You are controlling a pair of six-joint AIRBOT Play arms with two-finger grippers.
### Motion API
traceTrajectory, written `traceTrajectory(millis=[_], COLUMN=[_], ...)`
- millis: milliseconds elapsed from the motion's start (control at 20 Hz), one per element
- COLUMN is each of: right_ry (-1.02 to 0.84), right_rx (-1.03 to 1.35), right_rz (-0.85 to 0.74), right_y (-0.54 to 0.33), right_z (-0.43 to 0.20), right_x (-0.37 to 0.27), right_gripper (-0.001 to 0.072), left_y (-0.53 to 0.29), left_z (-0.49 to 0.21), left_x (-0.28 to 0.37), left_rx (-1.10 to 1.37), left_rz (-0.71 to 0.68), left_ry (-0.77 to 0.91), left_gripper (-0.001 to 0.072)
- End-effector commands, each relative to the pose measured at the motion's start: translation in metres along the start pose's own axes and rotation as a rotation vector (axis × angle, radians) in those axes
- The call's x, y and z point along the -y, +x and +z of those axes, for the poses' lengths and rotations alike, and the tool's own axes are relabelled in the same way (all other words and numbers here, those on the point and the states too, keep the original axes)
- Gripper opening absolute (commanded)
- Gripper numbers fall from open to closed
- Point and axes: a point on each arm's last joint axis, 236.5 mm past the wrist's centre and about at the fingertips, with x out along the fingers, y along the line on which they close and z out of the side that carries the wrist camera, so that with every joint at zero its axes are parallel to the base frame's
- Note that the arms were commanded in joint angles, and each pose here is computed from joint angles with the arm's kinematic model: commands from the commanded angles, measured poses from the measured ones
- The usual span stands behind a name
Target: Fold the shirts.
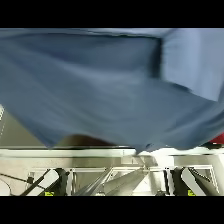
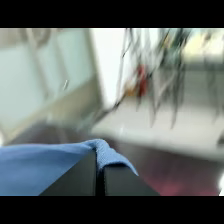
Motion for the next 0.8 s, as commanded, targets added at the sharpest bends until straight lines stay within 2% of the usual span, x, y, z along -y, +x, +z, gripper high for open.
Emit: traceTrajectory(millis=[0, 200, 400, 550, 750], right_ry=[0.147, 0.294, 0.430, 0.464, 0.453], right_rx=[-0.349, -0.676, -0.748, -0.746, -0.788], right_rz=[0.026, -0.085, -0.190, -0.249, -0.271], right_y=[0.086, 0.154, 0.189, 0.197, 0.186], right_z=[-0.131, -0.299, -0.407, -0.445, -0.461], right_x=[0.057, 0.131, 0.183, 0.210, 0.225], right_gripper=[0.0015, 0.0014, 0.0014, 0.0014, 0.0014], left_y=[0.057, 0.075, 0.075, 0.082, 0.093], left_z=[-0.102, -0.223, -0.296, -0.306, -0.299], left_x=[-0.130, -0.272, -0.364, -0.400, -0.426], left_rx=[-0.299, -0.539, -0.605, -0.605, -0.594], left_rz=[0.150, 0.360, 0.458, 0.466, 0.483], left_ry=[-0.197, -0.353, -0.450, -0.454, -0.421], left_gripper=[0.0028, 0.0027, 0.0025, 0.0016, 0.0009])
